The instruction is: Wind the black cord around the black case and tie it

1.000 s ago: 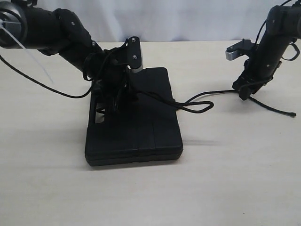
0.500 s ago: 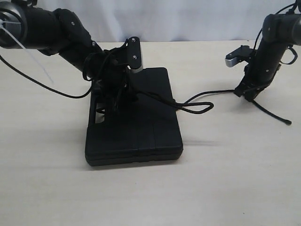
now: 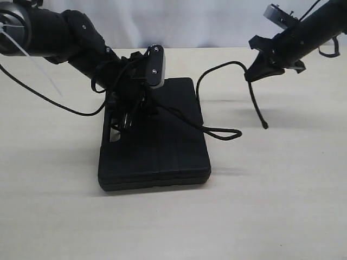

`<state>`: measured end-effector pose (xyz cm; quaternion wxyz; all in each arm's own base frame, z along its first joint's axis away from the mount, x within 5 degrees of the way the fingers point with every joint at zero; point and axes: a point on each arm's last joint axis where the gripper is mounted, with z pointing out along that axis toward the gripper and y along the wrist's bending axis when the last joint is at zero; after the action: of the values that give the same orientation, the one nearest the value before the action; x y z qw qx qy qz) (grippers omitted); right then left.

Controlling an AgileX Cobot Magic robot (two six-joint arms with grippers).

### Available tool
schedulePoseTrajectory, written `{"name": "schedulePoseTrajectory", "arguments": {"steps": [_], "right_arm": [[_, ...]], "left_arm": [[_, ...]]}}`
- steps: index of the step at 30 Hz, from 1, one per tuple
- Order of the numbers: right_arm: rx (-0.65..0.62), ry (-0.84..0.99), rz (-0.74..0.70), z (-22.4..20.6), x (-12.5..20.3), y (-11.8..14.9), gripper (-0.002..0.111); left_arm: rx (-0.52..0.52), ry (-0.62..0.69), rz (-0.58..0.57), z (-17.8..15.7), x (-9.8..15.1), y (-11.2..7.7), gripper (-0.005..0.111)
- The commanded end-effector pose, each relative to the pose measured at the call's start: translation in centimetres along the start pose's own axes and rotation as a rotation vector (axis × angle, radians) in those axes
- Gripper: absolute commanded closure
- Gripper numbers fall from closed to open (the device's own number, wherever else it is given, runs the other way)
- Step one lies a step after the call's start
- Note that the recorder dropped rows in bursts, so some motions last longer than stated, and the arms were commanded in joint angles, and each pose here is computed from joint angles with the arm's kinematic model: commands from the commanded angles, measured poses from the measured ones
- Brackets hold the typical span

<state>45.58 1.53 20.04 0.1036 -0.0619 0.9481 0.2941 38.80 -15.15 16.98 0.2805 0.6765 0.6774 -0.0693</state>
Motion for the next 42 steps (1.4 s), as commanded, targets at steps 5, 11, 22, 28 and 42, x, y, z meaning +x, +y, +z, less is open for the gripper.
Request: {"name": "schedulePoseTrajectory", "arguments": {"steps": [5,11,22,28,42], "right_arm": [[-0.269,-0.034,-0.002,2.5,-0.4,5.4,0.104],[-0.285,-0.037,0.018,2.5,-0.4,5.8,0.104],[-0.242,0.000,0.010,3.0,0.2,5.2,0.104],[-0.092,0.089,-0.076,3.8,1.0,4.5,0.103],[0.246,0.045,-0.200,-3.3,1.6,6.2,0.047]], "left_arm": [[-0.064,0.010,0.016,0.2,0.1,0.5,0.107],[-0.112,0.018,0.005,0.1,0.2,1.0,0.107],[-0.225,0.024,-0.094,0.0,0.4,2.0,0.107],[-0.289,0.022,-0.167,-0.2,0.5,2.5,0.107],[-0.277,0.024,-0.169,0.0,0.5,2.4,0.107]]}}
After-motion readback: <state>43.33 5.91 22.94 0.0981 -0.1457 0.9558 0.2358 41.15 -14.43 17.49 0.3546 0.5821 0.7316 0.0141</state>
